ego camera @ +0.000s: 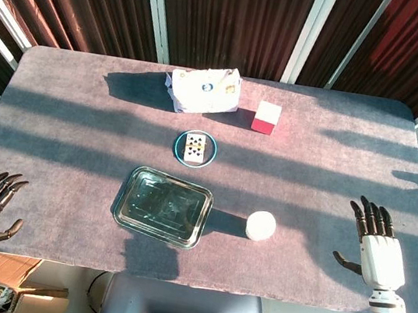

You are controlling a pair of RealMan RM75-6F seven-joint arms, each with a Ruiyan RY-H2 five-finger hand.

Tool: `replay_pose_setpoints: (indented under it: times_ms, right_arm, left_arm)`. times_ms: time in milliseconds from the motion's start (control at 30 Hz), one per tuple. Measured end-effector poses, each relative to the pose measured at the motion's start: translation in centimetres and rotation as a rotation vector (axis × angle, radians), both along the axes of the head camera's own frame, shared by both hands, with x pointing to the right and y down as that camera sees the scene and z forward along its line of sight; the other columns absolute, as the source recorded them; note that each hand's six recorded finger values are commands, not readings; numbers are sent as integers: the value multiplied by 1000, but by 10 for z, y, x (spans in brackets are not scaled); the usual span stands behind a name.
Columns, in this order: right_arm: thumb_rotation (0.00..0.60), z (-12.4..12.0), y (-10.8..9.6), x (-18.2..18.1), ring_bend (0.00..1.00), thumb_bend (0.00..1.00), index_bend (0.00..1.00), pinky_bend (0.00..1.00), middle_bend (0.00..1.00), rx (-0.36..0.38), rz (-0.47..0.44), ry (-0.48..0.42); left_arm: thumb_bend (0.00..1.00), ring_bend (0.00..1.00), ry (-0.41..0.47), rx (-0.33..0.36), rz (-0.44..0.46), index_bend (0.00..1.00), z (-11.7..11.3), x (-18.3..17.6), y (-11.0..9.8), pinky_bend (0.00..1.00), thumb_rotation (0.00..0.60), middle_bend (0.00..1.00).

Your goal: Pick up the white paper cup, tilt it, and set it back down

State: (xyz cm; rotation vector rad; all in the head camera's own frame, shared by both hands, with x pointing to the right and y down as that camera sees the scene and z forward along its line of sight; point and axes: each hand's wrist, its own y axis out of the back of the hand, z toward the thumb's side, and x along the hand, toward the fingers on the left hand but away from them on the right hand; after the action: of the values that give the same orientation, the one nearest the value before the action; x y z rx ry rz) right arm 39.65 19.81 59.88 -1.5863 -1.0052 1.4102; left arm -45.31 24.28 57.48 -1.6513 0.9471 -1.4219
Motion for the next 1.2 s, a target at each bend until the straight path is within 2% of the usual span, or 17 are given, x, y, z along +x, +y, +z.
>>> replay_pose_setpoints:
  times_ms: [167, 367, 533, 700, 867, 967, 1100, 1200]
  right_arm:
    - [600, 3, -1, -3, 0, 153, 26, 81, 0, -8, -12, -10]
    - [600, 19, -5, -13, 0, 153, 28, 92, 0, -60, -45, -95]
    - [600, 45, -14, -33, 6, 153, 64, 121, 29, -151, -84, -234]
    - [600, 73, -22, -63, 76, 153, 142, 183, 107, -237, -118, -396]
    - [600, 103, -25, -98, 115, 153, 183, 214, 147, -329, -169, -499]
    - [600, 114, -24, -114, 173, 153, 244, 268, 201, -355, -196, -521]
    - [600, 123, -23, -125, 277, 153, 366, 362, 279, -354, -210, -532]
    - [600, 123, -23, -128, 392, 153, 499, 479, 374, -349, -214, -536]
  left_arm:
    - [296, 71, 0, 0, -10, 179, -1, -2, 0, 291, 600, 100]
    - [296, 71, 0, -4, -15, 179, -1, -3, 0, 291, 600, 100]
    - [295, 71, -2, -2, -15, 180, -3, -3, 1, 291, 600, 101]
    - [296, 71, 3, 2, -23, 185, -5, -5, 1, 291, 600, 101]
    - [296, 71, 9, 6, -29, 187, -7, -7, 2, 291, 600, 101]
    - [297, 71, 11, 5, -26, 187, -8, -7, 2, 291, 600, 101]
    - [296, 71, 11, 5, -25, 187, -8, -7, 3, 291, 600, 101]
    - [296, 71, 12, 5, -25, 188, -8, -7, 3, 291, 600, 101]
